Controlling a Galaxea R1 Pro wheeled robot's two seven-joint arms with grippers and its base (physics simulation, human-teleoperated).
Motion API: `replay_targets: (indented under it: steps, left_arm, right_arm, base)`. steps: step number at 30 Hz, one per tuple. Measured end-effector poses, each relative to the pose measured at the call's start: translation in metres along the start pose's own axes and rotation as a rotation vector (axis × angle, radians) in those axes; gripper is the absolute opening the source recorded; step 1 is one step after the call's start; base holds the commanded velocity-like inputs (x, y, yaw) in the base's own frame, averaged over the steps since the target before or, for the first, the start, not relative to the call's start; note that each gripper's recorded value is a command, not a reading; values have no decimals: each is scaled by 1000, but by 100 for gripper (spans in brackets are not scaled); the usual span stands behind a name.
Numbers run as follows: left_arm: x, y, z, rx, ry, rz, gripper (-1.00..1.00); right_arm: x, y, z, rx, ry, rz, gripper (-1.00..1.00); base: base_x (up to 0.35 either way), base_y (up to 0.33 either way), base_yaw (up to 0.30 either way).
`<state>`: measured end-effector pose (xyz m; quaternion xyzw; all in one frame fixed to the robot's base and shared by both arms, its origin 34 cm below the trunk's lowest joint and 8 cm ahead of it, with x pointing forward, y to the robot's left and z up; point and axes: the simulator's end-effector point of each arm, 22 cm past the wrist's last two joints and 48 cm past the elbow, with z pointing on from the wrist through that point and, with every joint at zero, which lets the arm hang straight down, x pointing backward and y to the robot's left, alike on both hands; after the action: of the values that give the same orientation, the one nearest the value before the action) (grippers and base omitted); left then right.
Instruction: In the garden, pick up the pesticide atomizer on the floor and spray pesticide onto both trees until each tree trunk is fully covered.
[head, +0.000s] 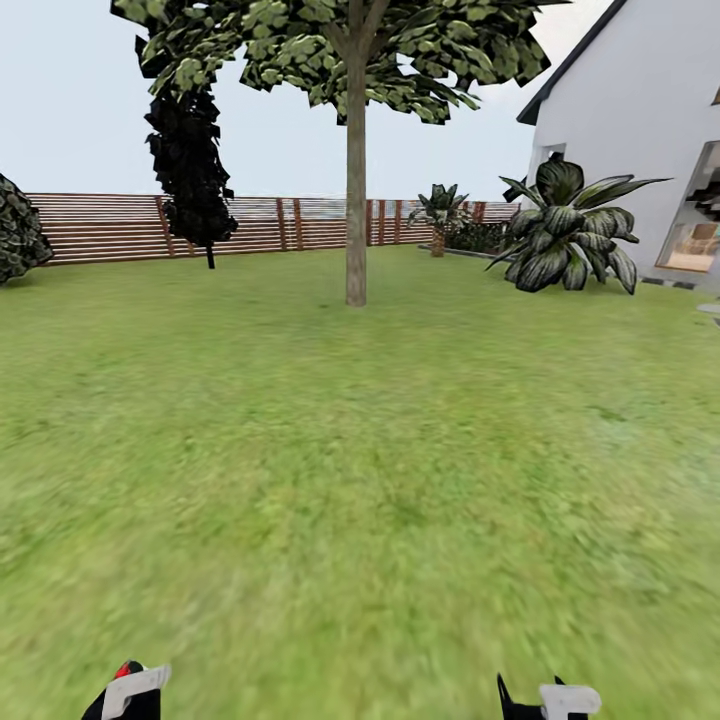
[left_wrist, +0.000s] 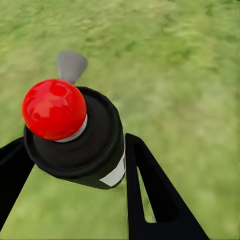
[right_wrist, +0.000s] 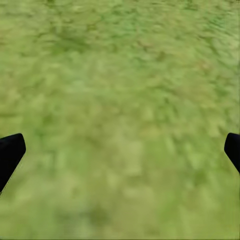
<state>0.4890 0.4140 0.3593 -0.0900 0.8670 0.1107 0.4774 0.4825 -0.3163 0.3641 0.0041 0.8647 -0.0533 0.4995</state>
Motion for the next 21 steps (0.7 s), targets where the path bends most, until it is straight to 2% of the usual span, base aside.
replay_targets:
  steps: [21]
  left_arm:
    - [0, 0, 0, 0, 1, 0, -100]
  right_arm:
    - [0, 0, 0, 0, 0, 0, 100]
  base:
    - [338, 0, 0]
